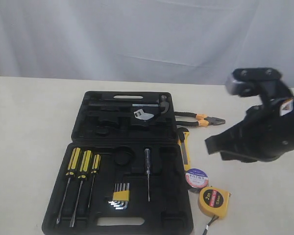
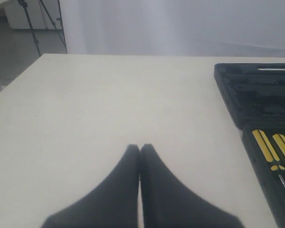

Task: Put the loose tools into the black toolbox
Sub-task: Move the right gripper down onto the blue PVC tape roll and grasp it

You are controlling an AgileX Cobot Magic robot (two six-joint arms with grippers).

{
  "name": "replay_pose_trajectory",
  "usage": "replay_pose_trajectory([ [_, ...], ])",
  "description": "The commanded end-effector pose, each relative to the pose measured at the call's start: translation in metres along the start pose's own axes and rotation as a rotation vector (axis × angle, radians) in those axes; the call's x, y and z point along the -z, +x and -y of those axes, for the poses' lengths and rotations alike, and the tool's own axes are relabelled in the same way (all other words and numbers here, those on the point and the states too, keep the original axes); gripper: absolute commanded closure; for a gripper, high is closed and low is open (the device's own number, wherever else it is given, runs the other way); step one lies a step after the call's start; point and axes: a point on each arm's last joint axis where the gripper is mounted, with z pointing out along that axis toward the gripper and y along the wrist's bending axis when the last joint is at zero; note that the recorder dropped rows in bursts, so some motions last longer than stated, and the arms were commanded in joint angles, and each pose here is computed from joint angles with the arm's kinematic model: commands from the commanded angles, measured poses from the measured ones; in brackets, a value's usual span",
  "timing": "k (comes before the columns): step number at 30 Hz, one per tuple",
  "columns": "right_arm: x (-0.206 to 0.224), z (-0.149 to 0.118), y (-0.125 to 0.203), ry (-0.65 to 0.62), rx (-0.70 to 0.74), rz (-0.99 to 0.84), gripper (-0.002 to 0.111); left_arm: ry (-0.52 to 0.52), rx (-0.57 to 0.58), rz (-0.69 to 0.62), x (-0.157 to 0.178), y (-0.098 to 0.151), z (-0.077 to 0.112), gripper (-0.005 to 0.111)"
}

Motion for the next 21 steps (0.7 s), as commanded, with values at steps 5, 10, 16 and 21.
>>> replay_pose_trajectory([
  [5,-0.077,0.007,-0.002,0.093,0.031,-0.163,0.109,0.008,0.01,0.009,0.0,0.0,0.001,0.107],
  [10,-0.095,0.009,-0.001,0.094,0.062,-0.17,0.109,0.008,0.01,0.009,0.0,0.0,0.001,0.107],
  [16,-0.097,0.009,-0.004,0.09,0.111,-0.158,0.108,0.008,0.01,0.009,0.0,0.0,0.001,0.107],
  [21,-0.096,0.009,-0.007,0.087,0.108,-0.154,0.078,0.008,0.01,0.009,0.0,0.0,0.001,0.107],
])
